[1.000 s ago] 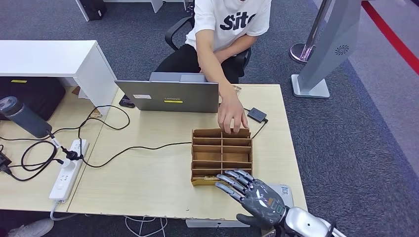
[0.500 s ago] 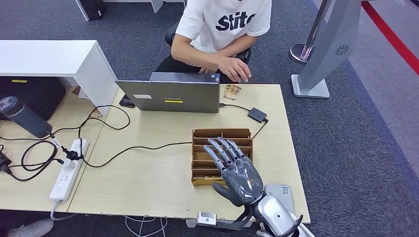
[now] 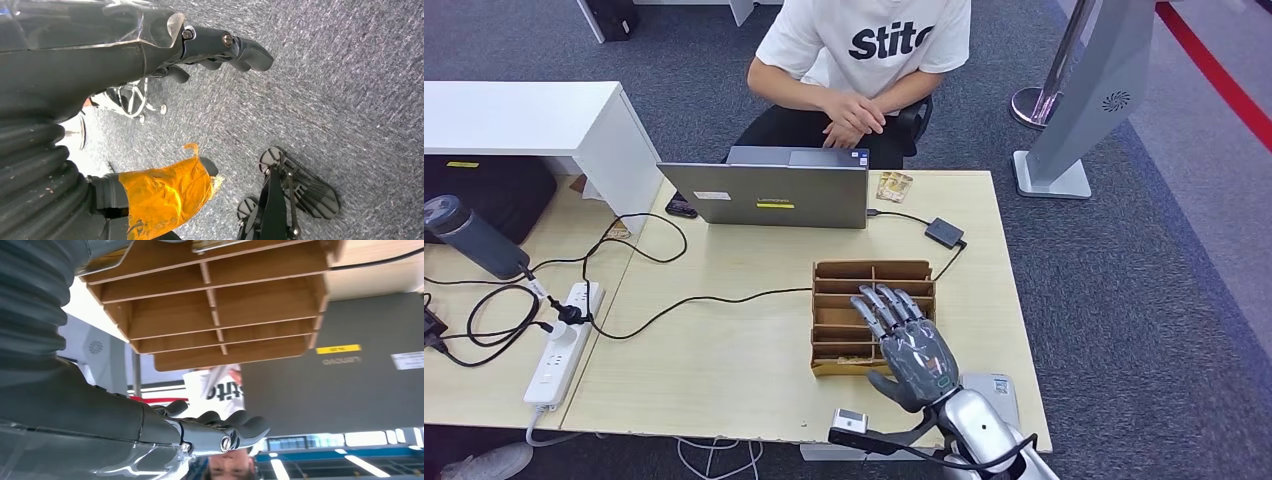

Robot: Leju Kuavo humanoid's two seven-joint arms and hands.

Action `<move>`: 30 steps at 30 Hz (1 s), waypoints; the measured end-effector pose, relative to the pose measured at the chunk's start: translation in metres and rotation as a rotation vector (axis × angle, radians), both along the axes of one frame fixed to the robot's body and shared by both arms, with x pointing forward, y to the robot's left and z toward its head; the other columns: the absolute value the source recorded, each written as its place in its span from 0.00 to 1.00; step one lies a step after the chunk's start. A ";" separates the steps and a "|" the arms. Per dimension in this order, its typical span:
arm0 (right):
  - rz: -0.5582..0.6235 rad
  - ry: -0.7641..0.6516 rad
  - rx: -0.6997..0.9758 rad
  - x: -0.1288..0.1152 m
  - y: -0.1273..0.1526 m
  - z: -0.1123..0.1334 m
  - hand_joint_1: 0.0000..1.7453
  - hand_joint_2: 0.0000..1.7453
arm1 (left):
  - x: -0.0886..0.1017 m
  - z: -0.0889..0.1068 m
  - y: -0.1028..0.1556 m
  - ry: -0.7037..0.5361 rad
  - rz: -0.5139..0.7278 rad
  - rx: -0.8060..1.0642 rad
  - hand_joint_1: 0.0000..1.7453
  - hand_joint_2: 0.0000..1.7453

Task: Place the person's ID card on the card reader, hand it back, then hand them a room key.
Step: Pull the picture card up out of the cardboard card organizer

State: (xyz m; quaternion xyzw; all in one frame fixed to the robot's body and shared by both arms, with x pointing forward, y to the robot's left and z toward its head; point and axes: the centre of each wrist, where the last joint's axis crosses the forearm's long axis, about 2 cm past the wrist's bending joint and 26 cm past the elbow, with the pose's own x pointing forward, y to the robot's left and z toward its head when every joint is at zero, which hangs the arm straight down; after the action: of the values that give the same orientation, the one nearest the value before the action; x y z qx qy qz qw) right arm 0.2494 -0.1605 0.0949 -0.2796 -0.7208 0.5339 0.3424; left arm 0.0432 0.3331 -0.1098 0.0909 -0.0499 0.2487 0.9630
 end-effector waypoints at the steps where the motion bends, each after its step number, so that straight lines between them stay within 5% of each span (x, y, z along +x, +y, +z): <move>1: -0.009 0.004 0.001 0.001 -0.002 0.000 0.00 1.00 | 0.000 0.000 0.000 0.000 0.001 0.000 0.00 1.00; 13: -0.158 0.007 -0.053 0.009 -0.037 -0.005 0.00 1.00 | -0.001 0.000 0.001 0.003 0.013 0.004 0.00 1.00; 30: -0.055 0.024 0.088 0.003 -0.071 0.004 0.00 1.00 | -0.002 0.000 0.002 0.006 0.039 0.007 0.00 1.00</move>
State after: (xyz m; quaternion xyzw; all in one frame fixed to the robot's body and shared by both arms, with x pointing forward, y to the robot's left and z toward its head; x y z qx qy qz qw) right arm 0.2529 -0.2320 0.0985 -0.2774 -0.7317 0.4953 0.3773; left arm 0.0411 0.3351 -0.1099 0.0960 -0.0460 0.2671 0.9578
